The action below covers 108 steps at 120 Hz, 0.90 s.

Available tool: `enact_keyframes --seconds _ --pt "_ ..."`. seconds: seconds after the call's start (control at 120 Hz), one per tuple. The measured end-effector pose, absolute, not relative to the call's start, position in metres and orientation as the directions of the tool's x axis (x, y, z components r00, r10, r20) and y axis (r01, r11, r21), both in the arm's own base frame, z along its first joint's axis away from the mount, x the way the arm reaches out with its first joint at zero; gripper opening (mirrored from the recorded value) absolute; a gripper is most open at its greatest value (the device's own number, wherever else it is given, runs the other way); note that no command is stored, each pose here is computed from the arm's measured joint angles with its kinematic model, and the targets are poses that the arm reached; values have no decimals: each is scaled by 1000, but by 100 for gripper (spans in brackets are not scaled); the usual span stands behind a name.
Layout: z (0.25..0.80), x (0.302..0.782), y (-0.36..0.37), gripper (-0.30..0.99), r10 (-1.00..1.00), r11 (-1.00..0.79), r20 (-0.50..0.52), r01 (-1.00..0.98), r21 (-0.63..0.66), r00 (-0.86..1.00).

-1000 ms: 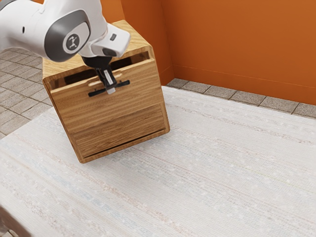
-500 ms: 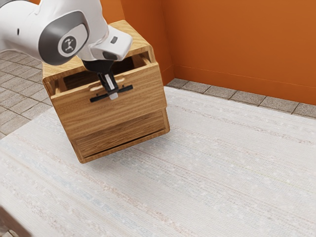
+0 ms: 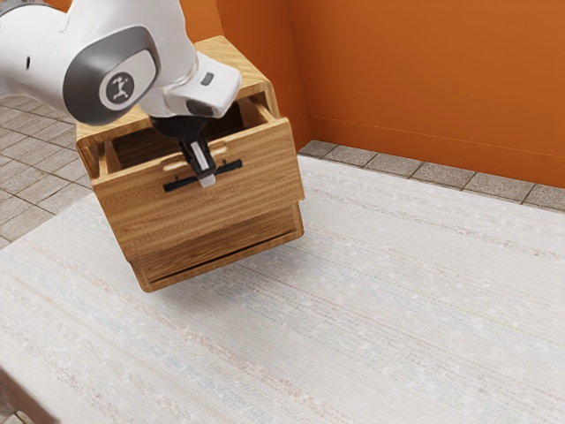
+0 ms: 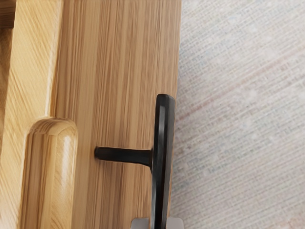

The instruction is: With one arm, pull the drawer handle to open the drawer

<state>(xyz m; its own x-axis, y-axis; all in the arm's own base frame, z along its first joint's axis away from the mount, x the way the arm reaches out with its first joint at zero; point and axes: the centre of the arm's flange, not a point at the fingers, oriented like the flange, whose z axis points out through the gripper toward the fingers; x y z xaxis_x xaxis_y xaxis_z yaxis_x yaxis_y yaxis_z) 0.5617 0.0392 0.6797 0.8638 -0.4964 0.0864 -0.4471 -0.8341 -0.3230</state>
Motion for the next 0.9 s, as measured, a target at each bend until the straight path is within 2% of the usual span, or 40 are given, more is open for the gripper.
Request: enact_keyframes --seconds 0.9 --pt "682 538 6 -9 -499 -840 100 -453 -297 861"
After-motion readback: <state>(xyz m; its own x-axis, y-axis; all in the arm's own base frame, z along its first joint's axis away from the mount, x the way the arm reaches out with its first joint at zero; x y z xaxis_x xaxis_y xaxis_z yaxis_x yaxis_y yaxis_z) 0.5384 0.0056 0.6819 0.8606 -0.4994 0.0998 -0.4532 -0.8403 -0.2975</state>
